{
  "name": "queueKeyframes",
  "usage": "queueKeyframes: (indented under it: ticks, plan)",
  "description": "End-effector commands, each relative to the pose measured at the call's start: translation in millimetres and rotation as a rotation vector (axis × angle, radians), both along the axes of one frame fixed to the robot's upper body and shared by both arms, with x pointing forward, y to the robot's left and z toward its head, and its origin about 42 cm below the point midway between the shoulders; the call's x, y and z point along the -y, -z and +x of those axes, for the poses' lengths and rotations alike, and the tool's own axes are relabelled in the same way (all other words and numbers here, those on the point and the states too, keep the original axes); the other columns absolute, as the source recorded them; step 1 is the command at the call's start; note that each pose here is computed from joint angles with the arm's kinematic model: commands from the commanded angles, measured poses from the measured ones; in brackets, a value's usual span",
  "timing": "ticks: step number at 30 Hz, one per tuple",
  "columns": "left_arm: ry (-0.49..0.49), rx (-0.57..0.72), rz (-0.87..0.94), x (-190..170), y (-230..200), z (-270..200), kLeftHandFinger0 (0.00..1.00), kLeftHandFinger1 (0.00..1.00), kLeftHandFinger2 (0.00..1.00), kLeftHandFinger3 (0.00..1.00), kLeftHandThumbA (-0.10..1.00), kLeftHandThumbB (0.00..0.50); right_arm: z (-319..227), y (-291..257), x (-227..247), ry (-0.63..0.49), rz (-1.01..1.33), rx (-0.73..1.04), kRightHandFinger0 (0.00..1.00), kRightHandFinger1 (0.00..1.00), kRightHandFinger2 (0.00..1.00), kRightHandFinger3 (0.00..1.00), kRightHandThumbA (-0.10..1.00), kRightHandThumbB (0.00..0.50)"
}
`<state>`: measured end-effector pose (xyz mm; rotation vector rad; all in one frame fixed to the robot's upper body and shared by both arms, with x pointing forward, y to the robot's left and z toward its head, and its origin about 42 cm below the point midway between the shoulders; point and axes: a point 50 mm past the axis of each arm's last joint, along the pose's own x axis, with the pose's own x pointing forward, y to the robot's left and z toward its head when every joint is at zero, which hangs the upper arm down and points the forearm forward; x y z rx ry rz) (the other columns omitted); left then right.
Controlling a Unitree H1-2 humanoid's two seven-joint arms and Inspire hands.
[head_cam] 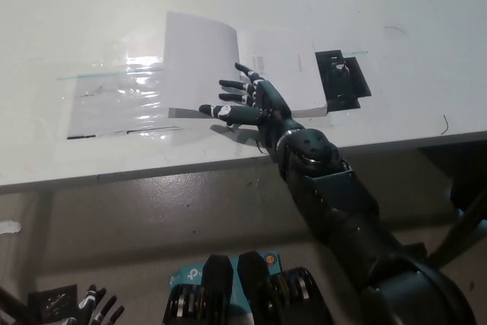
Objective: The robot uses its right hand to slide under the cover of the book kept in the middle of the desk and open it
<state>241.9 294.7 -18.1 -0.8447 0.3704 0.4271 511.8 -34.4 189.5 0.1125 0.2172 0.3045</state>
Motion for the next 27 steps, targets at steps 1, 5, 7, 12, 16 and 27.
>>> queueKeyframes:
  ticks: [1,5,7,12,16,27]
  plan:
    - [0.005,0.011,0.021,-4,-2,-1,0.84,0.83,0.86,0.95,0.93,0.143,0,3,8,0.029,0.008,-0.066,0.69,0.72,0.79,1.00,1.00,0.180]
    - [-0.003,-0.009,0.026,-1,0,-5,0.82,0.81,0.83,0.92,0.92,0.150,-10,-17,16,0.012,0.201,-0.082,0.71,0.75,0.83,1.00,1.00,0.143]
    - [-0.013,-0.013,0.020,0,-1,-8,0.83,0.82,0.85,0.93,0.91,0.139,-22,-40,25,-0.010,0.389,-0.081,0.78,0.80,0.89,1.00,1.00,0.130]
    - [-0.014,0.004,0.004,0,-2,-12,0.88,0.87,0.90,0.97,0.94,0.122,-61,-108,62,-0.007,0.740,0.087,0.82,0.82,0.90,1.00,1.00,0.180]
    - [-0.007,0.003,0.005,1,1,-13,0.90,0.87,0.92,0.99,0.96,0.134,-88,-134,109,0.018,0.879,0.190,0.81,0.80,0.83,1.00,1.00,0.193]
    - [-0.008,0.006,-0.002,1,3,-17,0.92,0.88,0.92,0.97,0.95,0.143,-143,-92,213,0.235,1.000,0.230,1.00,0.89,0.97,1.00,1.00,0.102]
